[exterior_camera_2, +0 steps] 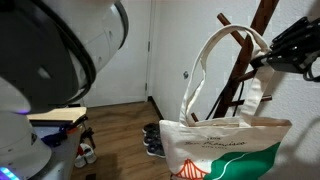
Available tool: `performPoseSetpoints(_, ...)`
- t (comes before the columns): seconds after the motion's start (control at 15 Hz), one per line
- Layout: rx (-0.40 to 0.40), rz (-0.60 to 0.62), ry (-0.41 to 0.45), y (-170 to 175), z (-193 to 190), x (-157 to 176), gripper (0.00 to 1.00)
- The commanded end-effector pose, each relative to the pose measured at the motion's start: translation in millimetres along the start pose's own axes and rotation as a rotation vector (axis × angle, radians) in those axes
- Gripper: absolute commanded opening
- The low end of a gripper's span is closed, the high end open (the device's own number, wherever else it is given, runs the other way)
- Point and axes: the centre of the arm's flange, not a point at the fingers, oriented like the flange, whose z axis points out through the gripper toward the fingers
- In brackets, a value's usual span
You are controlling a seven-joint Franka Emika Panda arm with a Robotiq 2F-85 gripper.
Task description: Take the bag and hang it on the right side of the stand
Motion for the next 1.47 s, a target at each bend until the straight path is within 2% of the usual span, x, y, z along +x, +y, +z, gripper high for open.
performPoseSetpoints(0.0, 0.056, -0.01, 0.037, -5, 16, 14, 0.04)
performPoseSetpoints(0.13, 0.081, -0.001, -0.002, -2, 21, 9, 0.04)
performPoseSetpoints(0.4, 0.184, 0.092, -0.097, 3, 18, 10, 0.03)
performPoseSetpoints(1.0, 0.139, 0.081, -0.254, 12, 2, 25, 0.03)
performPoseSetpoints(1.2, 0.112, 0.095, -0.305, 12, -4, 16, 0.03)
performPoseSetpoints(1.4, 0.144, 0.105, -0.354, 21, -3, 2, 0.03)
